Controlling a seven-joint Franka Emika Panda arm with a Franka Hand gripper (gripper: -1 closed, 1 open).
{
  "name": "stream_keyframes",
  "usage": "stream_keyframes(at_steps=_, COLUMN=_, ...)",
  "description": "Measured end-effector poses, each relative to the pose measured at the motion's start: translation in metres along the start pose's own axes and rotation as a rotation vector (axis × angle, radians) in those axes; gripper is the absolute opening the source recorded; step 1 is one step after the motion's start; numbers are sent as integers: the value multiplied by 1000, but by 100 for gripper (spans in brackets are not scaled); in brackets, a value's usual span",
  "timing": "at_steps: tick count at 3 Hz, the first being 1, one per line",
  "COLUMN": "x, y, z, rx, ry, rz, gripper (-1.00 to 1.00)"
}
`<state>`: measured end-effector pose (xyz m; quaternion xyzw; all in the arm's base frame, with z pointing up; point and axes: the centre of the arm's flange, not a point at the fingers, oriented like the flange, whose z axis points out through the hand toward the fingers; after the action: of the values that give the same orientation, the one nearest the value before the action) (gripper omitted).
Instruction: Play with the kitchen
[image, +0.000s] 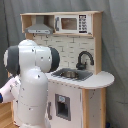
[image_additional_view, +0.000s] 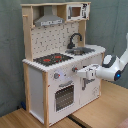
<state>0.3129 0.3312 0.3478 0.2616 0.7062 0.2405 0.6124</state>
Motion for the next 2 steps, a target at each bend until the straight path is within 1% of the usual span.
stream_keyframes(at_steps=1, x=8, y=12, z=10, rx=-15, ry=6, rz=13, gripper=100)
stream_keyframes(at_steps=2, x=20, y=14, z=20, rx=-19, ry=8, rz=16, gripper=100)
